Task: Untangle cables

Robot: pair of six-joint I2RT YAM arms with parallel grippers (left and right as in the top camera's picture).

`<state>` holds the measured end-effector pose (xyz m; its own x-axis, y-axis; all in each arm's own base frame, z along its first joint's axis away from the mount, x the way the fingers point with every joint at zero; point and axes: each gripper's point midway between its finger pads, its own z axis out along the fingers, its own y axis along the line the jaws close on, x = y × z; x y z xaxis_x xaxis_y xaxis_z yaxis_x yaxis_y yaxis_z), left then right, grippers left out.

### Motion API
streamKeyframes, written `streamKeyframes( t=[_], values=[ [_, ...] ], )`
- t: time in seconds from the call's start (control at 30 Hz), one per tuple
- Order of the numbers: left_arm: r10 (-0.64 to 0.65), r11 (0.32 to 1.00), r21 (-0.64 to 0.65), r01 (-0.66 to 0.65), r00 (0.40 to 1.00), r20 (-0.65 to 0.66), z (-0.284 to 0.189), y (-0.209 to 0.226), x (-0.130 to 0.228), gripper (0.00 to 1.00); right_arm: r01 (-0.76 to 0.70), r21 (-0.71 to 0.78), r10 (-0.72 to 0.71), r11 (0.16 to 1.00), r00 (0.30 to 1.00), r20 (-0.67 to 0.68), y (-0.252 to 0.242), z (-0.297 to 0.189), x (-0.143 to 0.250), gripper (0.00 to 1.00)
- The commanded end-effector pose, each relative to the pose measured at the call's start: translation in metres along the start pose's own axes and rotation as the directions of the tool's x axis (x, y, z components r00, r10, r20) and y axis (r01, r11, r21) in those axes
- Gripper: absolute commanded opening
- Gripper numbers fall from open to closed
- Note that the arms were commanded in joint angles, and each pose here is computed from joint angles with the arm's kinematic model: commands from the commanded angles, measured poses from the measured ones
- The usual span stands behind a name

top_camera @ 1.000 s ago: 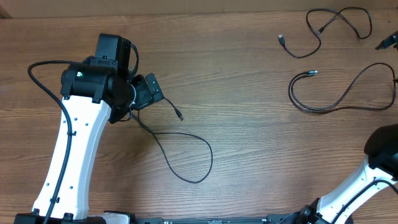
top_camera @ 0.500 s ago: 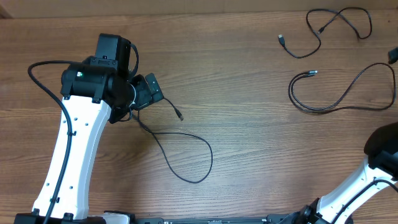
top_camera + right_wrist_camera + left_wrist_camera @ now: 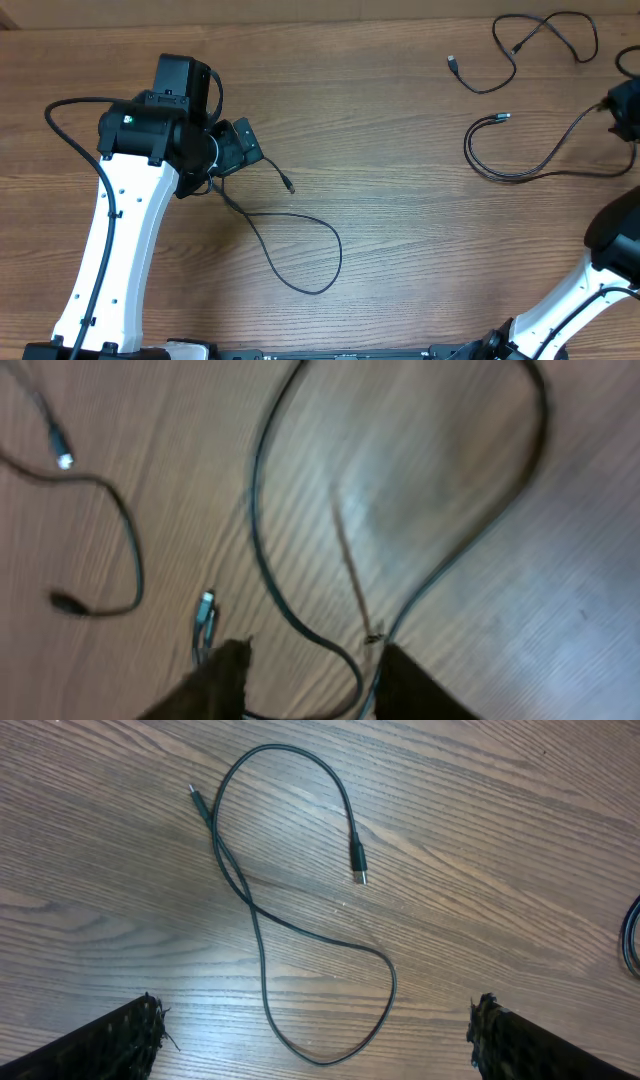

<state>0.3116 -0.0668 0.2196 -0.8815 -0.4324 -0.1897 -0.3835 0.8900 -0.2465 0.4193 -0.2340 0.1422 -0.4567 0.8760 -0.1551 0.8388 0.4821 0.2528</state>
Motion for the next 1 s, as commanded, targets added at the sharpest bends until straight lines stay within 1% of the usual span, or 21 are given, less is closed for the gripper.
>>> streamKeyframes(
  t=[0.0,0.23,0.6,0.7,0.77,0.83,0.97],
  values=[
    [-0.006,1.000,-0.001,0.006,1.000,0.006,-0.001,-0.002,-0.001,1.00,0.038,-0.030,-0.038,0.999,0.999,-0.016,0.009,0.009,0.007,0.43],
    [-0.006,1.000,-0.001,0.006,1.000,0.007,-0.001,-0.002,-0.001,1.00,0.040,-0.028,-0.041,0.999,0.999,-0.012,0.007,0.027,0.007,0.23],
    [-0.006,1.000,-0.001,0.006,1.000,0.006,-0.001,-0.002,-0.001,1.00,0.043,-0.032,-0.043,0.999,0.999,0.009,0.005,0.042,0.004,0.22],
    [-0.006,1.000,-0.001,0.006,1.000,0.006,-0.001,-0.002,-0.001,1.00,0.042,-0.018,-0.042,0.999,0.999,0.009,0.002,0.046,0.003,0.19],
    [-0.006,1.000,-0.001,0.006,1.000,0.006,-0.001,-0.002,-0.001,0.99,0.042,-0.017,-0.041,0.999,0.999,0.006,0.002,0.048,0.004,0.11],
    [-0.006,1.000,-0.001,0.006,1.000,0.006,-0.001,-0.002,-0.001,1.00,0.042,-0.017,-0.041,0.999,0.999,0.005,0.002,0.049,0.003,0.06],
    [-0.006,1.000,-0.001,0.006,1.000,0.006,-0.001,-0.002,-0.001,0.99,0.045,-0.016,-0.045,0.999,0.999,-0.004,0.003,0.056,0.005,0.04]
  ],
)
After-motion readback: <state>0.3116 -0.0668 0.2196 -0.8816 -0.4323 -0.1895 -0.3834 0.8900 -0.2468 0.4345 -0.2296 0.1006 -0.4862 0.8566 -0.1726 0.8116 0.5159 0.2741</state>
